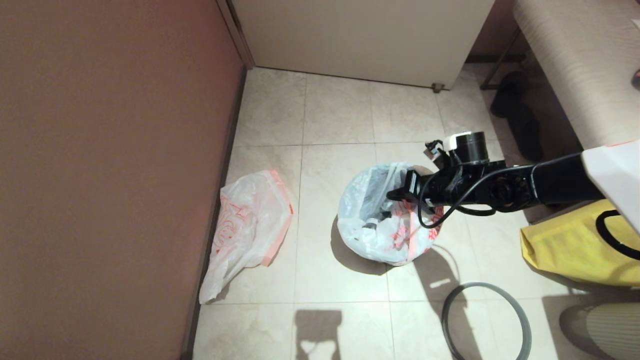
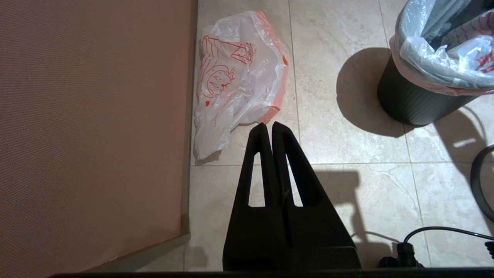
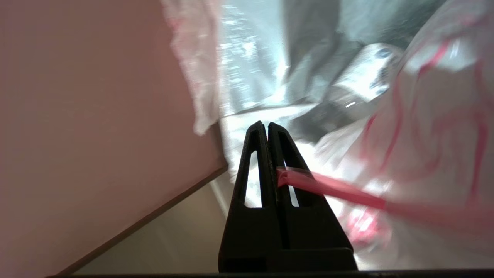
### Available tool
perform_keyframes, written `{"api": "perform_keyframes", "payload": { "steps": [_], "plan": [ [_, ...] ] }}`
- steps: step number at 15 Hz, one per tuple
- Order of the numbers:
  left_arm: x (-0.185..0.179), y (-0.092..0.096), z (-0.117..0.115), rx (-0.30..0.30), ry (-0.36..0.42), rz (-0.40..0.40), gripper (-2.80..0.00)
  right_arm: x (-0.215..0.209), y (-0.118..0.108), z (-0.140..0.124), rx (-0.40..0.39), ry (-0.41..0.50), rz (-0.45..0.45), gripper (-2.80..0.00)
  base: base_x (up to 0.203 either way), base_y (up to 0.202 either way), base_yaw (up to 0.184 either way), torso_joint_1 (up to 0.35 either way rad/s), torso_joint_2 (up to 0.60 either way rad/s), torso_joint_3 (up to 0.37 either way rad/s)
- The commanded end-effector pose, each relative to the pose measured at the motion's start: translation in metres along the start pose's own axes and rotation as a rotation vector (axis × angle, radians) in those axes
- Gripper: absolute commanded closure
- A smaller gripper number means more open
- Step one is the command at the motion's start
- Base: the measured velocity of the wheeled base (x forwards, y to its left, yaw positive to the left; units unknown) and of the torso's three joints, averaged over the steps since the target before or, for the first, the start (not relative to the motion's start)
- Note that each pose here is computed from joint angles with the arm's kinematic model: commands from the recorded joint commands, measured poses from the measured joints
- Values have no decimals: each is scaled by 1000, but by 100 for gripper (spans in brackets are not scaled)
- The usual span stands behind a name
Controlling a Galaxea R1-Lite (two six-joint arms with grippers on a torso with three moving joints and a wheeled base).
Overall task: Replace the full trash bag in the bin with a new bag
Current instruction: Place the trash bag on the floor
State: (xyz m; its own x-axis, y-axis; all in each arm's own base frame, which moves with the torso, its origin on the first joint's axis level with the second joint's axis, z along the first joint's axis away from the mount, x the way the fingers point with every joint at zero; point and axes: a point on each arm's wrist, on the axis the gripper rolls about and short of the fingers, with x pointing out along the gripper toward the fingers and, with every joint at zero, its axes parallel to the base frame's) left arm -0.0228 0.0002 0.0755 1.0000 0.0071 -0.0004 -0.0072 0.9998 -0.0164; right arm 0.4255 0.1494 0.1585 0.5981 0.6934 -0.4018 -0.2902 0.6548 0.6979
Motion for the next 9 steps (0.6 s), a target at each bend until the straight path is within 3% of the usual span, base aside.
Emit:
{"api": "perform_keyframes", "payload": {
  "steps": [1,3,8,9],
  "plan": [
    [0,0,0,0,0,1,0,31,-37,-18,39,42,-63,0,0,0,0,0,0,0],
    [0,0,0,0,0,1,0,34,-45,-15,30,-1,-97,0,0,0,0,0,0,0],
    [0,0,0,0,0,1,0,-38,34,30,-82,-137,-9,0,0,0,0,0,0,0],
    [0,0,0,0,0,1,0,-41,31,30,-98,-122,-30,0,0,0,0,0,0,0]
  ]
}}
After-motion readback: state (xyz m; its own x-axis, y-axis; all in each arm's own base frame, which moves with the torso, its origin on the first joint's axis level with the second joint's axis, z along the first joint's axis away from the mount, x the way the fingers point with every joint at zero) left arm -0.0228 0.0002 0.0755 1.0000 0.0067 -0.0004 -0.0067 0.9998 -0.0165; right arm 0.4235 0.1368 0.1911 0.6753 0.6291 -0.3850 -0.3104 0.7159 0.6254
